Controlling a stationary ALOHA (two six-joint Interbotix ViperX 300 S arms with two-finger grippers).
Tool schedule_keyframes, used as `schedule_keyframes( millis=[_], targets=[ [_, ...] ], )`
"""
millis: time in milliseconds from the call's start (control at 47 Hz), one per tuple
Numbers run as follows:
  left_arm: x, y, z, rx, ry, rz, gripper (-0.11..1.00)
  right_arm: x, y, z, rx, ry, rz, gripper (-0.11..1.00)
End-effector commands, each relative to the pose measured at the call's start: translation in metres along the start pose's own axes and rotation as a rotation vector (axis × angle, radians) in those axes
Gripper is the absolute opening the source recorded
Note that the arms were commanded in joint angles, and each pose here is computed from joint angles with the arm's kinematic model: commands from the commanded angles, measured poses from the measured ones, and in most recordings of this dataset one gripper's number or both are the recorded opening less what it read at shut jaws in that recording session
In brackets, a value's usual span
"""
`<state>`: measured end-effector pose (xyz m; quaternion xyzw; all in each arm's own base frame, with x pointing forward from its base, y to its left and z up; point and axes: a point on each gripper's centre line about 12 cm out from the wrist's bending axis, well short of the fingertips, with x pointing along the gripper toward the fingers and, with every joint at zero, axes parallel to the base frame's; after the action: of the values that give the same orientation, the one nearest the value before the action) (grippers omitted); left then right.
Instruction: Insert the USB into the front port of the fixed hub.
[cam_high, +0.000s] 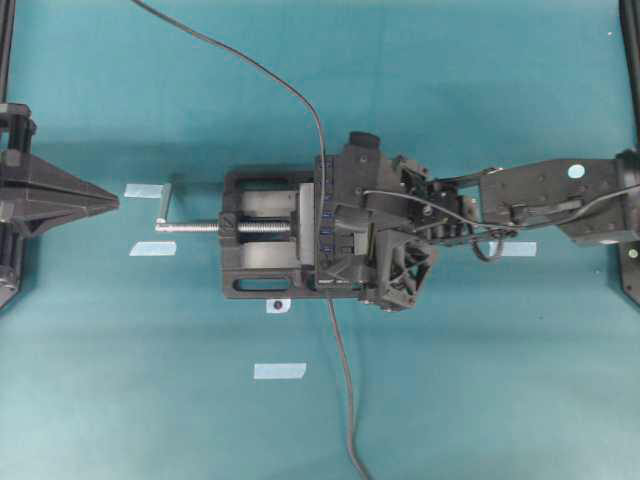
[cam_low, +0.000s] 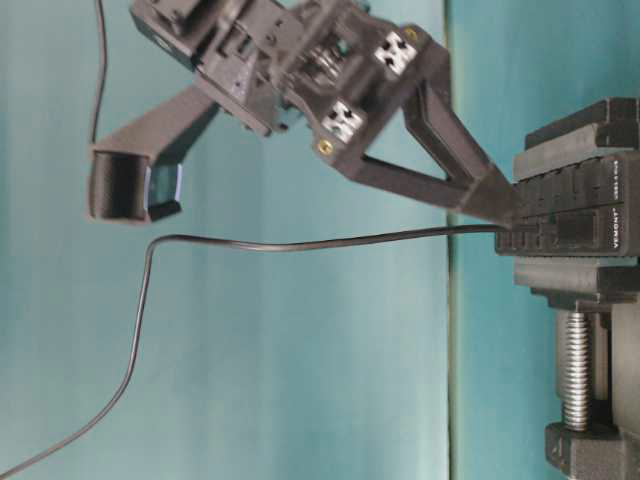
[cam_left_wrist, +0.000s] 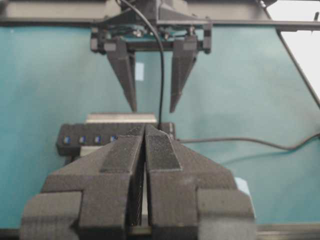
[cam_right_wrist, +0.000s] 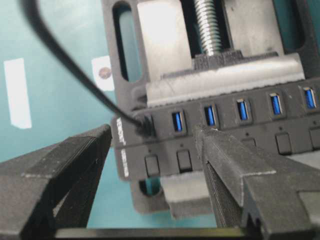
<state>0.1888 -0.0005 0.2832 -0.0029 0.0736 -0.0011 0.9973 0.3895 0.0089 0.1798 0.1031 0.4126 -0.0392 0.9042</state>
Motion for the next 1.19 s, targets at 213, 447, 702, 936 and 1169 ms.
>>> schedule_keyframes(
  millis=[213,447,702,936,1169],
  targets=[
    [0.0008,-0.0003,0.0029,0.002,-0.011,-0.002,0.0,-0.0143,0.0045,0.0085,0.002,-0.044,0.015,0.72],
    [0.001,-0.0003,0.0041,0.002,-0.014,-0.002,0.0,-0.0143,0.005,0.0082,0.001,-0.042,0.016,0.72],
    [0.001,-0.0003,0.0047,0.002,-0.015,-0.002,0.0,-0.0126,0.0046,0.0065,-0.001,-0.035,0.013,0.72],
    [0.0008,-0.0003,0.0029,0.003,-0.011,-0.002,0.0,-0.0104,0.0058,0.0062,-0.002,-0.033,0.015,0.72],
    [0.0007,-0.0003,0.0042,0.003,-0.014,-0.002,0.0,-0.0076,0.0063,0.0056,-0.003,-0.028,0.015,0.72]
  ],
)
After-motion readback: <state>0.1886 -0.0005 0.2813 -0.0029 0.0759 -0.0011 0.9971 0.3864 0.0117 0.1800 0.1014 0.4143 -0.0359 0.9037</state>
